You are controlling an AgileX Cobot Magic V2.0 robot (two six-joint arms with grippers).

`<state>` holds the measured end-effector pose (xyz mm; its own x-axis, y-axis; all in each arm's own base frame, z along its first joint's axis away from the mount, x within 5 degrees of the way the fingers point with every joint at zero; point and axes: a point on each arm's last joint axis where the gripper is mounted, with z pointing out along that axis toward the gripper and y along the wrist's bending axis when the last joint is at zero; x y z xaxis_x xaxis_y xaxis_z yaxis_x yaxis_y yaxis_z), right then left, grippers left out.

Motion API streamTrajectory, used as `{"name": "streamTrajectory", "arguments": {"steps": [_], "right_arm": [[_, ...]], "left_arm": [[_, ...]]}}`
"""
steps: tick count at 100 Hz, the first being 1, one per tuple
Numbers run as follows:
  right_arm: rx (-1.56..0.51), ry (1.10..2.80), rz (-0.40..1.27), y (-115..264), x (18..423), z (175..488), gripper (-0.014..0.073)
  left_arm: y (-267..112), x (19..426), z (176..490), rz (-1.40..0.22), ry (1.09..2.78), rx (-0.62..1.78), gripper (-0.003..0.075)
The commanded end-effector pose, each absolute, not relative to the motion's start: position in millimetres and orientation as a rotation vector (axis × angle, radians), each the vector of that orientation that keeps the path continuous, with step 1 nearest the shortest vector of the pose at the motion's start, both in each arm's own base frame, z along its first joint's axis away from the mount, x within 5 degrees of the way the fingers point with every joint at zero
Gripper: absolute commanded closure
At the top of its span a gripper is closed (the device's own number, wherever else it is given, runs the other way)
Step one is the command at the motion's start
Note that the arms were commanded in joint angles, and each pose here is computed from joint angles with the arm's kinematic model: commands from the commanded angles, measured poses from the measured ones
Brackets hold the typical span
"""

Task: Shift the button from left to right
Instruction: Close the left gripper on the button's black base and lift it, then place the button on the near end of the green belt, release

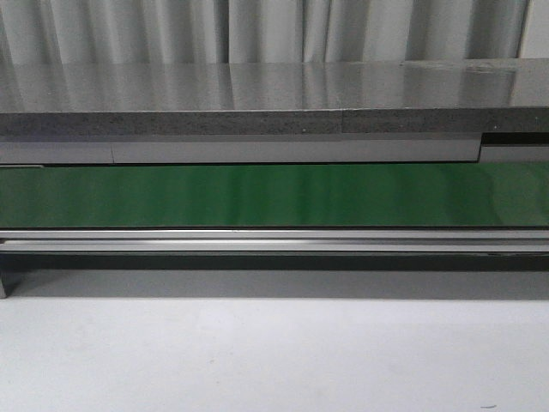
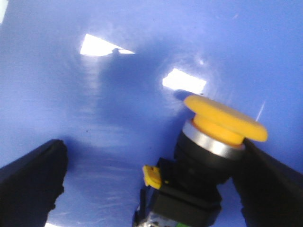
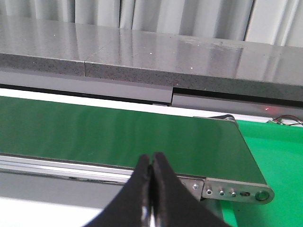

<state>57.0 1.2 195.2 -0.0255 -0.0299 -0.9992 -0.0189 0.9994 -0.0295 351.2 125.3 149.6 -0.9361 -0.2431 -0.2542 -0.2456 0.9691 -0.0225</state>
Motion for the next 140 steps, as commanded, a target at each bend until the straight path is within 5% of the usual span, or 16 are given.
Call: {"name": "streamTrajectory", "arguments": {"steps": [1,39,93,140], "right_arm": [[-0.038,1.499,-0.02,0.8,55.6,203.6,0.0663],[-0.038,1.499,-0.02,0.8,55.6,203.6,0.0663],[-0.038,1.499,-0.02,0.8,55.6,203.6,0.0663],[-0.038,1.499,-0.02,0.8,55.6,203.6,0.0663]], "left_arm": [[127.1,357.1,173.9,0.023,2.766,-0.371,0.0158],[125.1,354.6,175.3,-0.002,2.788,-0.384,0.0716],[101.2,364.2,258.6,-0.061,2.728,-0.266,0.0715],[19.4,377.4,256.0,-0.12,2.773,0.066,0.0715]]}}
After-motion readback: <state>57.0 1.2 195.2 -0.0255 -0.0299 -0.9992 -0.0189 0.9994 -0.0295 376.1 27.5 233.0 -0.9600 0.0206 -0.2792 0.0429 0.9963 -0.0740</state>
